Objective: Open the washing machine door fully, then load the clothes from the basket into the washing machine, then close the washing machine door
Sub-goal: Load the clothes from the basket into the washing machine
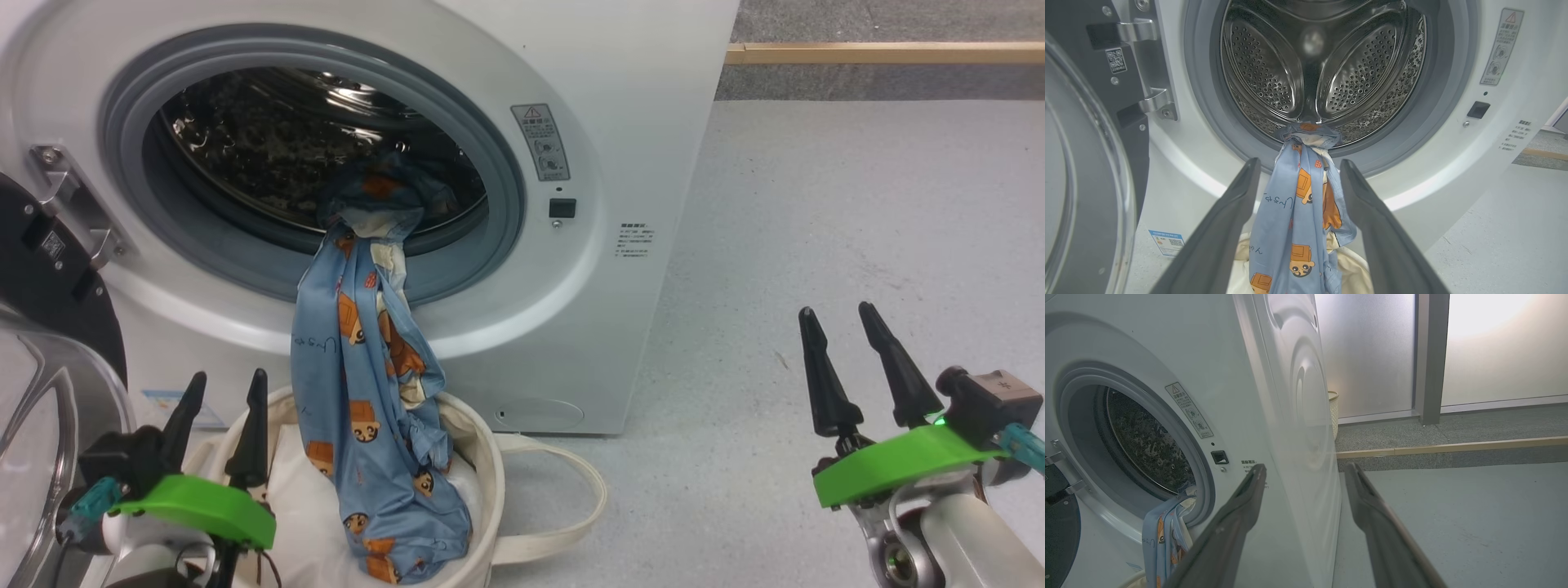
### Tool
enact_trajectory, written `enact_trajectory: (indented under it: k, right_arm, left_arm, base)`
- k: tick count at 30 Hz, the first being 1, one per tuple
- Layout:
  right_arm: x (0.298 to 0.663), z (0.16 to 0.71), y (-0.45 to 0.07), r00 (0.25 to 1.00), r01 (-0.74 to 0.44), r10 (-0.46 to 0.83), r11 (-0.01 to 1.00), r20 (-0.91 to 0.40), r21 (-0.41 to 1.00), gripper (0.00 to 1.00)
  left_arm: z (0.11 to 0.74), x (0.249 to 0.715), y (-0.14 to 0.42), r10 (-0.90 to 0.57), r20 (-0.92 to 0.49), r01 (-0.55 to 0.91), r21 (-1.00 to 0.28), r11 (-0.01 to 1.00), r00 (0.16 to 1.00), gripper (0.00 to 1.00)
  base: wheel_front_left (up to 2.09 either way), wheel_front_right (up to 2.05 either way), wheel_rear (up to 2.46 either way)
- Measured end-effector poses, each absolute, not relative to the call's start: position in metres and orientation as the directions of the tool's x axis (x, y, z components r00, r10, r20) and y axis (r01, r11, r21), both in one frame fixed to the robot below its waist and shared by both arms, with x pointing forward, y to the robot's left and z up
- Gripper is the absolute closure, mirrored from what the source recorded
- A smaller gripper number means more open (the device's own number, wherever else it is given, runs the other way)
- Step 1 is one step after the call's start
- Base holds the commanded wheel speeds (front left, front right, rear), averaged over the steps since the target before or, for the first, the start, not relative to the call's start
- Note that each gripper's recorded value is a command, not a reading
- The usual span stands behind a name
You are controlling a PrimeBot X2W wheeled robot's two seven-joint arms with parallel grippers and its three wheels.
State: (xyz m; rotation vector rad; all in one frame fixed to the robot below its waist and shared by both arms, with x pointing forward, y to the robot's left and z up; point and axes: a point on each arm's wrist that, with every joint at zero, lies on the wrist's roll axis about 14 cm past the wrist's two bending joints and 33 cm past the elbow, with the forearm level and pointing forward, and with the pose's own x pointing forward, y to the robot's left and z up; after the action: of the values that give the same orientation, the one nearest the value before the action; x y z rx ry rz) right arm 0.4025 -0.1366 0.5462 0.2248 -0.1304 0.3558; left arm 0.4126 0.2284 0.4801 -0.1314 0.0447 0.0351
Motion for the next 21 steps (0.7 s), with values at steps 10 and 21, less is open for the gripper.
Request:
enact_trajectory:
  k: [10, 21]
  right_arm:
    - [0.403, 0.544, -0.135, 0.929, -0.362, 0.334, 0.911, 0.159, 0.197, 0.0]
    - [0.405, 0.534, -0.136, 0.934, -0.354, 0.332, 0.912, 0.135, 0.207, 0.0]
  left_arm:
    - [0.479, 0.413, 0.228, 0.035, -0.048, -0.041, -0.13, 0.991, 0.998, 0.0]
    - [0.458, 0.413, 0.222, 0.029, -0.108, -0.044, -0.142, 0.989, 0.994, 0.0]
  base:
    - [0.0, 0.0, 0.0]
    - [0.0, 0.0, 0.0]
